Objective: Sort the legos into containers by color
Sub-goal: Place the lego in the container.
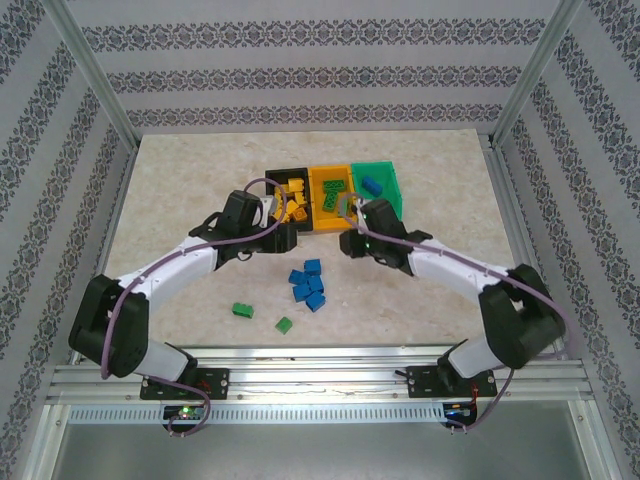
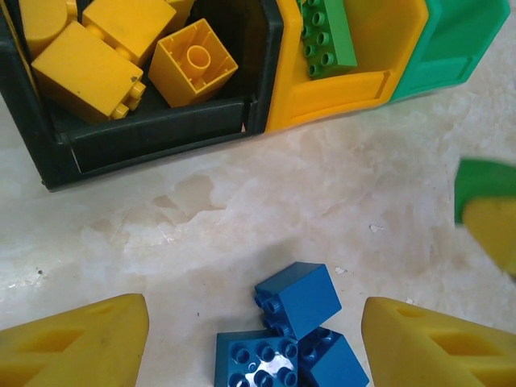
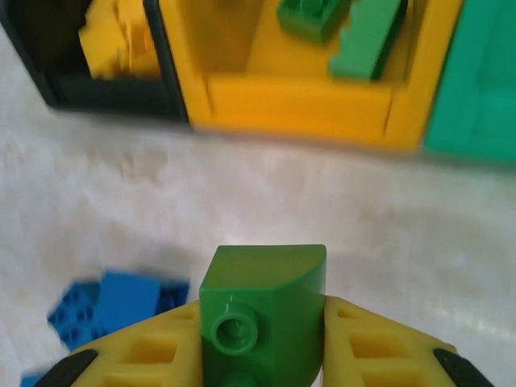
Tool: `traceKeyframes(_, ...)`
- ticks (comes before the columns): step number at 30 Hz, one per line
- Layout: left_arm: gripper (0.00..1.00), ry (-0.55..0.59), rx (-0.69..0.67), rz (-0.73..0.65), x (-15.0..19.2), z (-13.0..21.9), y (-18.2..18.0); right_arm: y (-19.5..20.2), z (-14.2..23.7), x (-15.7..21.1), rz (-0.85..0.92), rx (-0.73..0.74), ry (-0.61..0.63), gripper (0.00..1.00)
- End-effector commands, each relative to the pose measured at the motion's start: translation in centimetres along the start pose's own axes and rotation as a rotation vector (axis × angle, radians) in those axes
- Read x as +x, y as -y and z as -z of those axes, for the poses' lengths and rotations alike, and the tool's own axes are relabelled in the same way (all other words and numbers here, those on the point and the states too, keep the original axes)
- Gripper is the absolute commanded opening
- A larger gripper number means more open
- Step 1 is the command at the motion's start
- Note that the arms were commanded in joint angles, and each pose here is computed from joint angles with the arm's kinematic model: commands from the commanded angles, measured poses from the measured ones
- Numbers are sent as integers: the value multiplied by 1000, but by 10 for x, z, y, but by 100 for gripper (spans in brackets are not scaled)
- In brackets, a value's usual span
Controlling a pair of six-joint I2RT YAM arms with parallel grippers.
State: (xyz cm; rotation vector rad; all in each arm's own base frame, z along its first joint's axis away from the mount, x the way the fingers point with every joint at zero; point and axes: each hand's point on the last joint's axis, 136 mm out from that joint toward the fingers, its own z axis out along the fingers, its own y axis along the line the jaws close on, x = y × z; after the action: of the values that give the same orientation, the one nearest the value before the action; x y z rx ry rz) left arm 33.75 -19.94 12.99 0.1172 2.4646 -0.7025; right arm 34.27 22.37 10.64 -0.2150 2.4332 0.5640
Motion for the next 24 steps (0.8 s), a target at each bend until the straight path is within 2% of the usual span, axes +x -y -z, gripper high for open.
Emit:
traceKeyframes(1, 70, 22, -46, -29, 5, 17, -4, 0, -19, -51, -14, -33, 89, 29)
traceKeyframes(9, 71, -1, -92, -42, 18, 36, -11, 11, -63, -118, -67, -71, 98, 32)
traceKeyframes(13, 71, -52, -131, -42, 33, 39, -20, 4, -73, -137, -113, -137, 92, 53)
traceKeyframes(16, 71, -117, -190, -7, 46, 45, -30, 1, -72, -139, -107, -139, 98, 58)
traceKeyframes(24, 72, -243, -249, 52, 79, 59, -41, 6, -39, -113, -21, -89, 106, 59)
